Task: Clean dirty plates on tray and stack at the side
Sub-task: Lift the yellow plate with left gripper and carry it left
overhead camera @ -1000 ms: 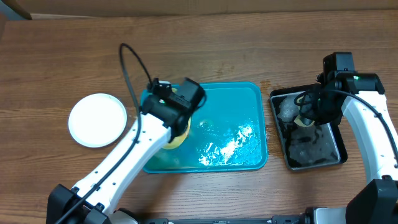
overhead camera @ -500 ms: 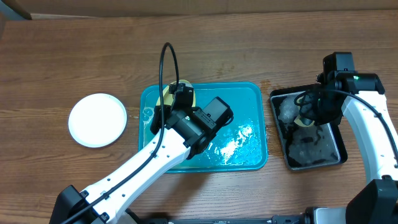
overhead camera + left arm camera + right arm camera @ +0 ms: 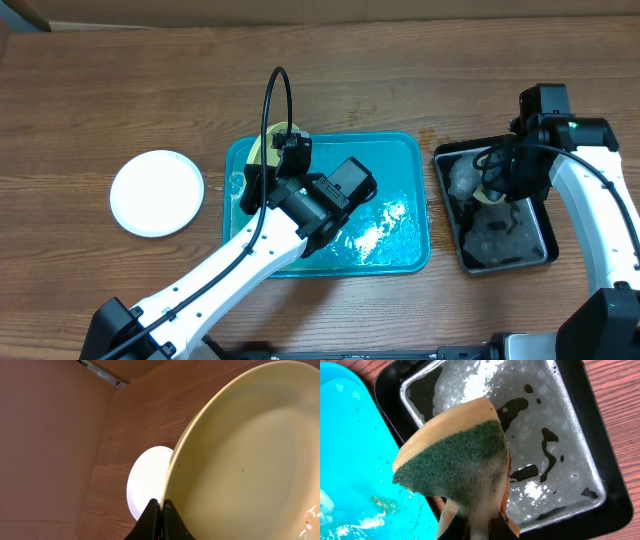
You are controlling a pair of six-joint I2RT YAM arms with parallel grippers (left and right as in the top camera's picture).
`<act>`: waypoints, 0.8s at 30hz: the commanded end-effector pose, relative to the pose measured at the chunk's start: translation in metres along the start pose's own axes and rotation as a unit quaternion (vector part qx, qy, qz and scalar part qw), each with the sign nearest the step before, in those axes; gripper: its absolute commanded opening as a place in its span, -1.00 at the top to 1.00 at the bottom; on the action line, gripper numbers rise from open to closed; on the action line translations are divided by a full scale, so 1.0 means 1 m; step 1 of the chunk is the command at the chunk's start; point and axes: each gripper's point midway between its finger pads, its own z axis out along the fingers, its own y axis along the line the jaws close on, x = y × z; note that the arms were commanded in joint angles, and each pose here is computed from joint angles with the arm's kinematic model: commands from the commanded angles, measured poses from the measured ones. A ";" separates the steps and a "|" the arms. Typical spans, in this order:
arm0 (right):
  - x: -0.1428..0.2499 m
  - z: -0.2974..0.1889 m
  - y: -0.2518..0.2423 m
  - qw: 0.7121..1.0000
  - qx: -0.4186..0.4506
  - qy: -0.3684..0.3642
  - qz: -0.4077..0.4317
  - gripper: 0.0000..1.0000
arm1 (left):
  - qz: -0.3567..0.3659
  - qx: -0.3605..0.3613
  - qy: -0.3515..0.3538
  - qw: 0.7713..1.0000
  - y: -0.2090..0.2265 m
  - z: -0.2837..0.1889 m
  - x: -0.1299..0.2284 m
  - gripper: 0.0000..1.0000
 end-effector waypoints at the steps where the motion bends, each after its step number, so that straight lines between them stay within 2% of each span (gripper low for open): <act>1: 0.001 0.002 0.001 1.000 -0.001 0.002 -0.003 0.87 | -0.040 -0.009 -0.025 0.999 0.014 -0.008 -0.014 0.92; 12: 0.001 0.002 0.001 1.000 -0.001 0.002 -0.004 0.87 | -0.044 -0.001 -0.005 0.999 0.013 -0.002 -0.009 0.91; 17: 0.001 0.002 0.001 1.000 -0.001 0.003 -0.004 0.87 | -0.078 0.046 0.094 0.991 0.009 0.024 0.017 0.92; 21: 0.002 0.002 0.001 1.000 -0.001 0.004 -0.003 0.87 | -0.133 0.096 0.203 0.965 0.010 0.051 0.044 0.92; 24: 0.002 0.002 0.001 1.000 0.000 0.005 -0.003 0.87 | -0.186 0.128 0.275 0.935 0.021 0.074 0.063 0.92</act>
